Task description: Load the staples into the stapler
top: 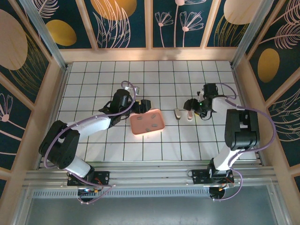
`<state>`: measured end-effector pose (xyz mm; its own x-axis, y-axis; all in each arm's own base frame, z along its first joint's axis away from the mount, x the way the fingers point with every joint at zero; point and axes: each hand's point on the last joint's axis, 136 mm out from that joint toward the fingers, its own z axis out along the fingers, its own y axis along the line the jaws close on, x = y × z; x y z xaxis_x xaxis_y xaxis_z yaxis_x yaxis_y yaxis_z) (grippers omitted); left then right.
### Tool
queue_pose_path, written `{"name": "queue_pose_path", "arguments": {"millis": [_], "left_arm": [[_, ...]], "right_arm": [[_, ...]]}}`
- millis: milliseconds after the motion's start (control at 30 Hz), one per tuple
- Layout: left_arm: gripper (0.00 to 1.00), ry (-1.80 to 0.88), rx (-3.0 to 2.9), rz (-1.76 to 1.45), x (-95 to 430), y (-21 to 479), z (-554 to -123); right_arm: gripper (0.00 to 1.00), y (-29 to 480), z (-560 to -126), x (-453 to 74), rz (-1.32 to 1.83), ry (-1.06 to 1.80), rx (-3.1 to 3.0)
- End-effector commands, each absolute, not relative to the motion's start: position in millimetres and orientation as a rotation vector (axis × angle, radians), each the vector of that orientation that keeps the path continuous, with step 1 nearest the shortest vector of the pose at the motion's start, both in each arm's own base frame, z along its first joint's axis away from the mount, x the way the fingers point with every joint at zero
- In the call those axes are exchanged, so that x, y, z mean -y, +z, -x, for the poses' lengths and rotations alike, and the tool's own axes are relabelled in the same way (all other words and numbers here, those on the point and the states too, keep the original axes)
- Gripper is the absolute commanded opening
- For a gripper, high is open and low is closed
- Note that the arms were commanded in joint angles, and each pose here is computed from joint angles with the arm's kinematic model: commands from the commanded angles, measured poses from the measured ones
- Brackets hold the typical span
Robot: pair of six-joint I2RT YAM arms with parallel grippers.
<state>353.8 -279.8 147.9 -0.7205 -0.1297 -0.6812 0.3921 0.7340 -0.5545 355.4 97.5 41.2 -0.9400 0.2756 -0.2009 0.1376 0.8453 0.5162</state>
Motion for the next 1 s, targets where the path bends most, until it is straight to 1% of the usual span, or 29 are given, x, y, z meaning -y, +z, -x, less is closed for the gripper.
{"name": "queue_pose_path", "arguments": {"millis": [0,333,467,767,867,967], "left_arm": [[0.79,-0.896,-2.182,-0.203,274,153,-355],[0.79,-0.9,-2.187,-0.213,275,152,-354],[0.79,-0.895,-2.184,-0.215,275,154,-354],[0.8,-0.846,-2.164,-0.188,263,162,-354],[0.82,-0.78,-2.141,-0.146,246,172,-360],[0.87,-0.683,-2.1,-0.059,215,185,-367]], "right_arm": [[0.72,46,-356,-109,-0.322,0.853,-2.717],[0.7,44,-350,-117,-0.287,0.817,-2.739],[0.7,42,-352,-104,-0.297,0.689,-2.773],[0.7,94,-370,-87,-0.227,0.53,-2.658],[0.69,116,-382,-75,-0.209,0.472,-2.564],[0.69,143,-394,-63,-0.204,0.441,-2.451]]}}
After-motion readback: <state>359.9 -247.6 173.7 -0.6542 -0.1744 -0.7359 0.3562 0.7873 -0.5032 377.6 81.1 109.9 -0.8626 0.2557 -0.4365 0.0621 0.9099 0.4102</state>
